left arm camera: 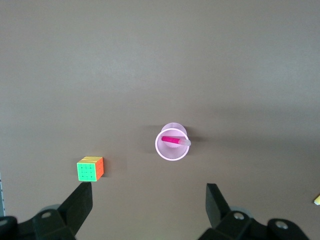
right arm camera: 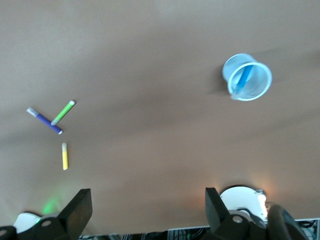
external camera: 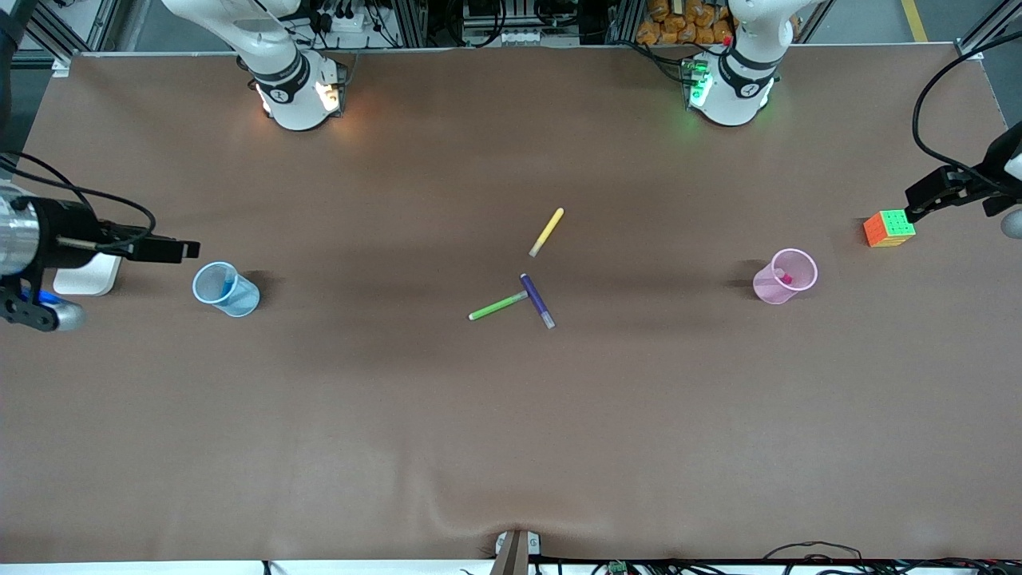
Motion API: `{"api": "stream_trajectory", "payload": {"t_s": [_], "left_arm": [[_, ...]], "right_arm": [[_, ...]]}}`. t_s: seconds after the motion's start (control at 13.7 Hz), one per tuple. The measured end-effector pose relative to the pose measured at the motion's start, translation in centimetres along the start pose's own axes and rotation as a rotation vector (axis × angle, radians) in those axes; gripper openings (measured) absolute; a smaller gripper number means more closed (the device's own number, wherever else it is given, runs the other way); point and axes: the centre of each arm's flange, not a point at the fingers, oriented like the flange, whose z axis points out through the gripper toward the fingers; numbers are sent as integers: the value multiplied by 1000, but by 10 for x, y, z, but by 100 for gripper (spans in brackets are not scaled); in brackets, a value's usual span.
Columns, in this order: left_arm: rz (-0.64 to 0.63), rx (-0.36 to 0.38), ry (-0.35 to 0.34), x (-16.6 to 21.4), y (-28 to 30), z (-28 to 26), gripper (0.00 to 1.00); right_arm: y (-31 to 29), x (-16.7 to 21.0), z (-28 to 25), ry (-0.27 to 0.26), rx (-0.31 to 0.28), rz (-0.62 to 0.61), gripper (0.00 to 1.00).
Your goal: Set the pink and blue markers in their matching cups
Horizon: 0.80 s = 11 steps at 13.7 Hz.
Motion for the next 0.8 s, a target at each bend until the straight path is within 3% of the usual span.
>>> {"api": "stream_trajectory", "payload": {"t_s": [0.15,0.29,0.8], "left_arm": [[-5,-5,-4,-1,-6,-2,100],[-6,-4,-8,-5,-6,-6,100],[22,-21,-12,-32,10,-25,100]], "right_arm": [[0,-19,-19,79,-93,-42,100],[-19,-42,-34,152,-135,-76,100],[1,-70,-32,264,-124,-245,100]]}}
